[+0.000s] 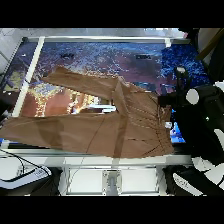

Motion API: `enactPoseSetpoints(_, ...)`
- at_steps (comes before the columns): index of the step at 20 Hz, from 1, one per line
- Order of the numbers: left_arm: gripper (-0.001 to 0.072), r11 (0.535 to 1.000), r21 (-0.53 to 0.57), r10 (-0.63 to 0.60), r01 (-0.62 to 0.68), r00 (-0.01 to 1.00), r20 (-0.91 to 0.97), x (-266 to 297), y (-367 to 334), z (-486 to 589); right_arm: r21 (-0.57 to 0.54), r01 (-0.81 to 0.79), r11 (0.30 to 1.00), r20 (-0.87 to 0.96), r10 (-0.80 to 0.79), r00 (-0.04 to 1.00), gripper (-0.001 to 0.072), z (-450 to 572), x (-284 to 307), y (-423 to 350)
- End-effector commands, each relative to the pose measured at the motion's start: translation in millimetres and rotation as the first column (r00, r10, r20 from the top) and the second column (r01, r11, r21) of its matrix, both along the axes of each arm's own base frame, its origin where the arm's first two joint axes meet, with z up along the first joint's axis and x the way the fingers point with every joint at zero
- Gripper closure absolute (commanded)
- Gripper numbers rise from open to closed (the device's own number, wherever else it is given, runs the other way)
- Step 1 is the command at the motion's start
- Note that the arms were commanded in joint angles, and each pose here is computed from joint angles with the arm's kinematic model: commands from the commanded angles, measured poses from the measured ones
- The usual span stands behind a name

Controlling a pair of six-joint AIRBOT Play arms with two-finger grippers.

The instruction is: Fold the clothes and pants, and hang the long-sleeved shirts on hangers.

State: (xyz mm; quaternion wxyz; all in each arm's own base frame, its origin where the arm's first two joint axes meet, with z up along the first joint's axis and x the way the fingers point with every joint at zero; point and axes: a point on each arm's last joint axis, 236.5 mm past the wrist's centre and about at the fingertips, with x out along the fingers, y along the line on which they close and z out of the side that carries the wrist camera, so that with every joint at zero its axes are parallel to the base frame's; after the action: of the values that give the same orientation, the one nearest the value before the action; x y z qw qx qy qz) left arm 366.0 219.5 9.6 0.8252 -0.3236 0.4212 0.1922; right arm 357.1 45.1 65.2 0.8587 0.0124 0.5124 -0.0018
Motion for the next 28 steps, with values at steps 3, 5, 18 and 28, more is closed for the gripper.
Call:
enactPoseSetpoints(3,0.0058,0.966,-0.134,-0.192,0.223,0.958,0.214,144,-119,10,0.088,0.006,0.996,0.115,-0.016,0.993,0.0223,16,29,17)
enactPoseSetpoints(5,0.0100,0.968,-0.180,-0.131,0.175,0.963,0.234,181,-141,-2,0.096,0.005,0.995,0.113,-0.016,0.993,0.0223,16,28,19)
enactPoseSetpoints(18,0.0117,0.952,-0.286,-0.064,0.106,0.986,0.152,222,-158,-82,0.113,-0.002,0.994,0.112,-0.011,0.994,0.0223,17,28,23)
enactPoseSetpoints(28,0.0697,0.964,-0.259,-0.014,0.063,0.982,0.189,241,-168,-100,0.138,-0.002,0.990,0.107,-0.013,0.994,0.0223,17,27,28)
